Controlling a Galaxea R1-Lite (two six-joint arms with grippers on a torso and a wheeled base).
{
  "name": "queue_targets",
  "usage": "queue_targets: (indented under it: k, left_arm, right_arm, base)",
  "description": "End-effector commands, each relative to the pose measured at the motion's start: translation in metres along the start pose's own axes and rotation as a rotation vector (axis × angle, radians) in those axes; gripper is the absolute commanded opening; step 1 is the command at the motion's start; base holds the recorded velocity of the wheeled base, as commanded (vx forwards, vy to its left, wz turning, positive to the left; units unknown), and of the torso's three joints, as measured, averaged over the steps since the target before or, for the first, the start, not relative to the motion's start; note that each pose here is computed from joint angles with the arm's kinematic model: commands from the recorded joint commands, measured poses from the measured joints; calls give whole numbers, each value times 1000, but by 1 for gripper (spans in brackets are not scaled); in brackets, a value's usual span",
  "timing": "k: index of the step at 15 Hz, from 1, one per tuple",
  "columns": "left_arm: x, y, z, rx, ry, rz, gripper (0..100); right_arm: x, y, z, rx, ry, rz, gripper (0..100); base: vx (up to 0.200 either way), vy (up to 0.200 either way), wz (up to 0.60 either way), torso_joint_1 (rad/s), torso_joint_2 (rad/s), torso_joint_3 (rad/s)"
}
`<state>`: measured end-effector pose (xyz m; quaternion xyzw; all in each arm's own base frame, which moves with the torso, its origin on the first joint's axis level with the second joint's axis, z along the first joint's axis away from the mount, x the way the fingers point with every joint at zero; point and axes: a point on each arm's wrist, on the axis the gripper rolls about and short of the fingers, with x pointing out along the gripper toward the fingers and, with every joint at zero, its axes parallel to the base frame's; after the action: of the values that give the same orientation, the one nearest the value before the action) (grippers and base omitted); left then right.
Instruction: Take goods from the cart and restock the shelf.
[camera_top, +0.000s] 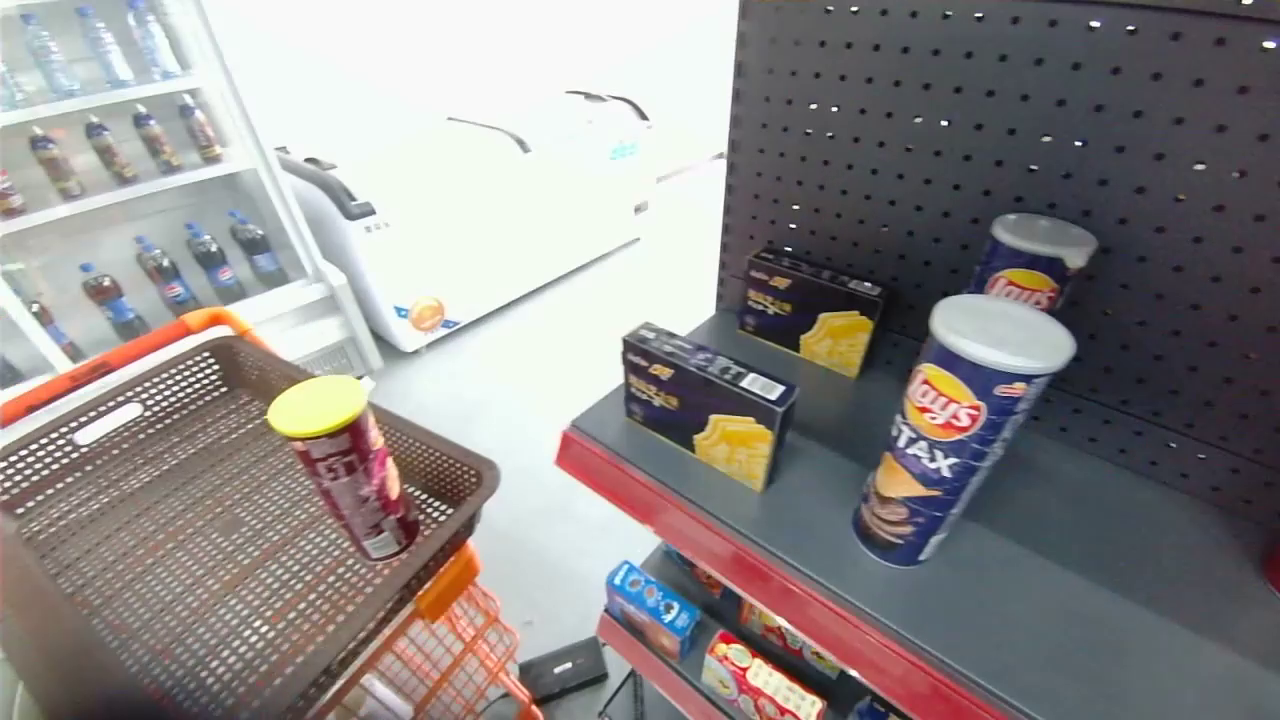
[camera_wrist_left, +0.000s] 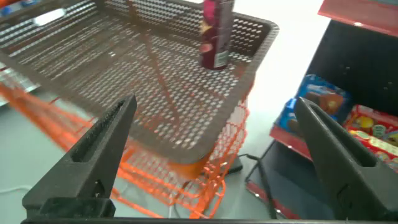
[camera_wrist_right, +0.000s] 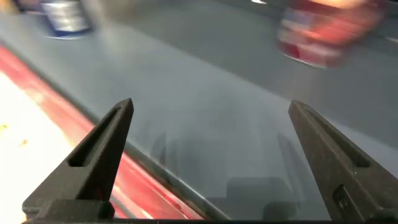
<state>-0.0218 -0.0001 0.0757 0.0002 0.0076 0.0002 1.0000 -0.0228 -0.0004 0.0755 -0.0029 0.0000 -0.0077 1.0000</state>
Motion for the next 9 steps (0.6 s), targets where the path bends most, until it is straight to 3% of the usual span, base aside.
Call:
queue_targets:
  k: [1, 9]
  left_arm:
    - [0, 0, 0, 0, 0, 1, 100]
    - [0, 0, 0, 1, 0, -2, 100]
  right_arm:
    - [0, 0, 0, 0, 2, 2, 100]
    - [0, 0, 0, 0, 2, 2, 100]
  base:
    - [0, 0, 0, 0, 0, 0]
    - [0, 0, 0, 0, 0, 0]
